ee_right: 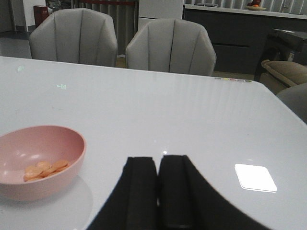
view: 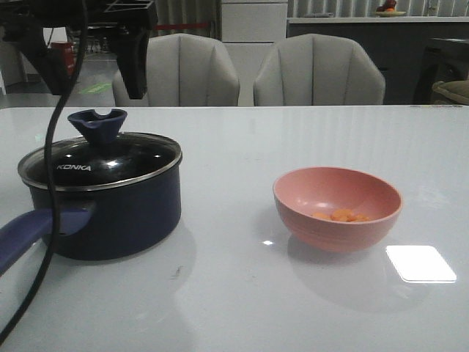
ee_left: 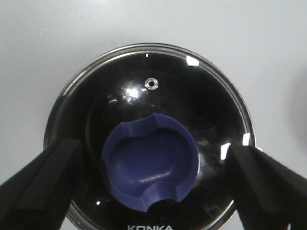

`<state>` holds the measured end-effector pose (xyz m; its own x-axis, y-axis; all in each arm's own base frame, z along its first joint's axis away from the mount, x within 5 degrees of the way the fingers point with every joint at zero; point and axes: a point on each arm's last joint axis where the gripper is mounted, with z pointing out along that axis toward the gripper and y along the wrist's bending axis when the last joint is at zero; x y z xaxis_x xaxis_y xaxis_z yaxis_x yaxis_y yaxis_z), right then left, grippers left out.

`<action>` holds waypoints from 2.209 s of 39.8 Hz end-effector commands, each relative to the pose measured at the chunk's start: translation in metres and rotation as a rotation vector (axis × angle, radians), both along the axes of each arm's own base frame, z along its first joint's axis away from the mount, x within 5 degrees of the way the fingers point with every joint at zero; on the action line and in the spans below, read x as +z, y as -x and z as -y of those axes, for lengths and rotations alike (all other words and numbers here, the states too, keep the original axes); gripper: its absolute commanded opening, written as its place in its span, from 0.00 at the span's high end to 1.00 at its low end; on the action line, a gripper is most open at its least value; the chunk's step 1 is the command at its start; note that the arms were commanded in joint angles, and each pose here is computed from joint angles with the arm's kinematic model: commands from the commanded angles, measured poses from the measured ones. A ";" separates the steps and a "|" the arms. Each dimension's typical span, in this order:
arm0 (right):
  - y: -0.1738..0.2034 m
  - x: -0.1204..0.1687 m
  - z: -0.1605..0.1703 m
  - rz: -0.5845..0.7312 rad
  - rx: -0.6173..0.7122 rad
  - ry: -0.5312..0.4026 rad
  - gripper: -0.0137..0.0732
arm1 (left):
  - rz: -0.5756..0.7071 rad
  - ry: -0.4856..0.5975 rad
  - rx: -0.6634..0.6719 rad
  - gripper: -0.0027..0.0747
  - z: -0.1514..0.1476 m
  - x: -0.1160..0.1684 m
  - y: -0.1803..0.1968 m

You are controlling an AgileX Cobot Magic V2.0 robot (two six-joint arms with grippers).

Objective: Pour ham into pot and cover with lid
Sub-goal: 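Lower the left gripper onto the purple knob of the glass lid and grasp it, then lift the glass lid off the saucepan with the left gripper and set it aside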

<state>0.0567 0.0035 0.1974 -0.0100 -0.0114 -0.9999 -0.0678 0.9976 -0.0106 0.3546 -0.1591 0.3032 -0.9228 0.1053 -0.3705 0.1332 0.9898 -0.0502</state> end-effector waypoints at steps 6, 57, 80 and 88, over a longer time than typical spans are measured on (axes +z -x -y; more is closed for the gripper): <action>0.002 0.010 0.000 0.108 0.001 0.006 0.68 | 0.009 0.015 0.041 0.15 0.003 0.016 -0.003; 0.002 0.010 0.000 0.108 0.001 0.006 0.68 | -0.085 -0.027 0.056 0.68 0.007 0.005 -0.010; 0.002 0.010 0.000 0.108 0.001 0.006 0.68 | 0.020 -0.026 0.118 0.68 -0.069 0.054 0.006; 0.002 0.010 0.000 0.108 0.001 0.006 0.68 | 0.035 -0.032 0.248 0.68 -0.130 0.047 0.020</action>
<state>0.0567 0.0035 0.1974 -0.0100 -0.0114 -0.9999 -0.0678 0.9976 -0.0106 0.3495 -0.0497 0.3256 -0.9510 -0.0736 -0.3003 -0.0763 0.9971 -0.0027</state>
